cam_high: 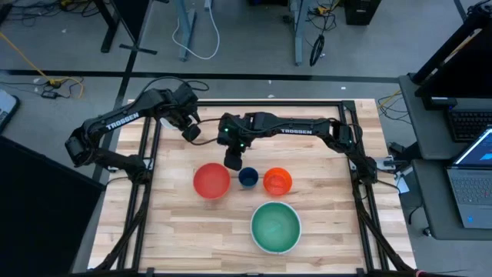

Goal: Nest bowls inside each other
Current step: Stack the left orange bowl onto the green bowl

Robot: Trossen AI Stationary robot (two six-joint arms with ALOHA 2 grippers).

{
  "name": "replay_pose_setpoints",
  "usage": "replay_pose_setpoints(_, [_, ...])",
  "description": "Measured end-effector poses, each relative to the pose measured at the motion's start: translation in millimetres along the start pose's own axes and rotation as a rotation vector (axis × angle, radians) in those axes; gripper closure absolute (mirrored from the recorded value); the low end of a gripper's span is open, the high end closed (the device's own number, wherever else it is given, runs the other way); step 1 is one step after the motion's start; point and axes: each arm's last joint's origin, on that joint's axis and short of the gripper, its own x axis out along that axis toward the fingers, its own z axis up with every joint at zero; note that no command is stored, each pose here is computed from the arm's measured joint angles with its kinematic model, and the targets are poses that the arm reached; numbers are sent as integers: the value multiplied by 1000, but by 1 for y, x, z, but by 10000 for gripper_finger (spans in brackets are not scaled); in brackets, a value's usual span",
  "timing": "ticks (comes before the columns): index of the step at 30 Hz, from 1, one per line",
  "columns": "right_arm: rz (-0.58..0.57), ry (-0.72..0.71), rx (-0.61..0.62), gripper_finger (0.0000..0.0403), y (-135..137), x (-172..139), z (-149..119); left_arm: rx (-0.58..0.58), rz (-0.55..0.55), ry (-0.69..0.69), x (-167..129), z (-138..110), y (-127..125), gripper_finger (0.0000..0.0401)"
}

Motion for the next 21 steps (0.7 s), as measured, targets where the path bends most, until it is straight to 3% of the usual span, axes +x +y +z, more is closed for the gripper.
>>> replay_pose_setpoints(7, [9, 66, 2, 312, 5, 24, -8, 0, 4, -2, 0, 0, 0, 401])
replay_pose_setpoints(21, [21, 53, 1, 312, 8, 34, -8, 0, 11, -5, 0, 1, 0, 401])
